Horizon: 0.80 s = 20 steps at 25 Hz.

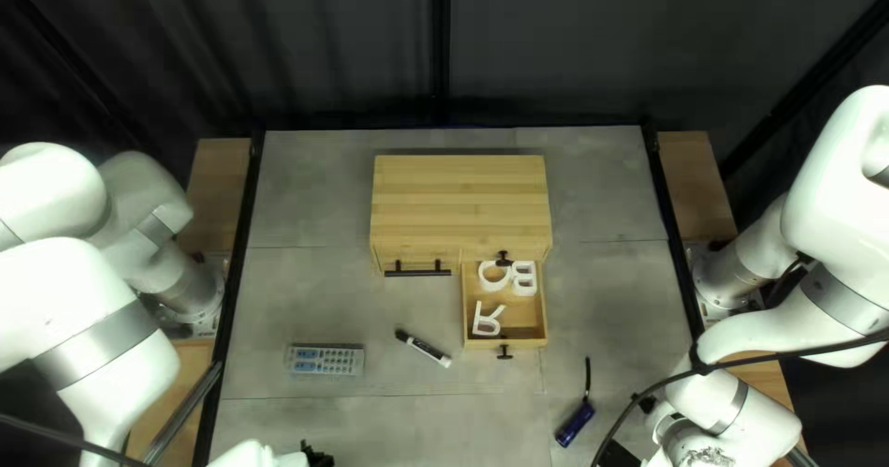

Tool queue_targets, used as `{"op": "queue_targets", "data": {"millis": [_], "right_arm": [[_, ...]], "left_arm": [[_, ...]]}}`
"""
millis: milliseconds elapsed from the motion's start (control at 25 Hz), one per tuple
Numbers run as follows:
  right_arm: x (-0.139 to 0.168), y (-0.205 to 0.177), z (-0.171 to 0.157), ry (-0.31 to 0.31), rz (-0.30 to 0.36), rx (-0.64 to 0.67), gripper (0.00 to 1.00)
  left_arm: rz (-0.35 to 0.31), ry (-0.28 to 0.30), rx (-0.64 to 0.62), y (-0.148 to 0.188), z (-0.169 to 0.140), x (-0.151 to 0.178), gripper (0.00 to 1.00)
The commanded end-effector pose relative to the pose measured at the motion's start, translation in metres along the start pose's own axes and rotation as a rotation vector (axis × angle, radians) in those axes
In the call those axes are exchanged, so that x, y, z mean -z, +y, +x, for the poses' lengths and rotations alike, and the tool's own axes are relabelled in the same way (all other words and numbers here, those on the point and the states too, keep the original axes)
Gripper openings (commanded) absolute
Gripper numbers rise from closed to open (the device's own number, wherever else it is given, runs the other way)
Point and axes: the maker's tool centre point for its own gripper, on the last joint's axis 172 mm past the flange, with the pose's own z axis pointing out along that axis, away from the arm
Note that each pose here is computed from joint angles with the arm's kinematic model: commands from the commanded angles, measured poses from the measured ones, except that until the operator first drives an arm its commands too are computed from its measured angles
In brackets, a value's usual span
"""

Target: Open drawers and place objects into drawer and close

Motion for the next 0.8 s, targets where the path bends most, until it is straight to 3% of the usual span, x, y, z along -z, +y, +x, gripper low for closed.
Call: {"op": "queue_targets", "data": {"millis": [40, 440, 800], "right_arm": [[0.007, 0.023, 0.013, -0.005, -0.008, -0.008, 1.00], [0.050, 0.063, 0.015, 0.086, -0.030, -0.065, 1.00], [0.060, 0.094, 0.067, 0.264, -0.055, -0.121, 1.00]], "left_arm": [[0.000, 0.000, 0.000, 0.000, 0.000, 0.000, 1.00], [0.000, 0.000, 0.000, 0.000, 0.000, 0.000, 1.00], [0.000, 0.000, 0.000, 0.000, 0.000, 0.000, 1.00]]}}
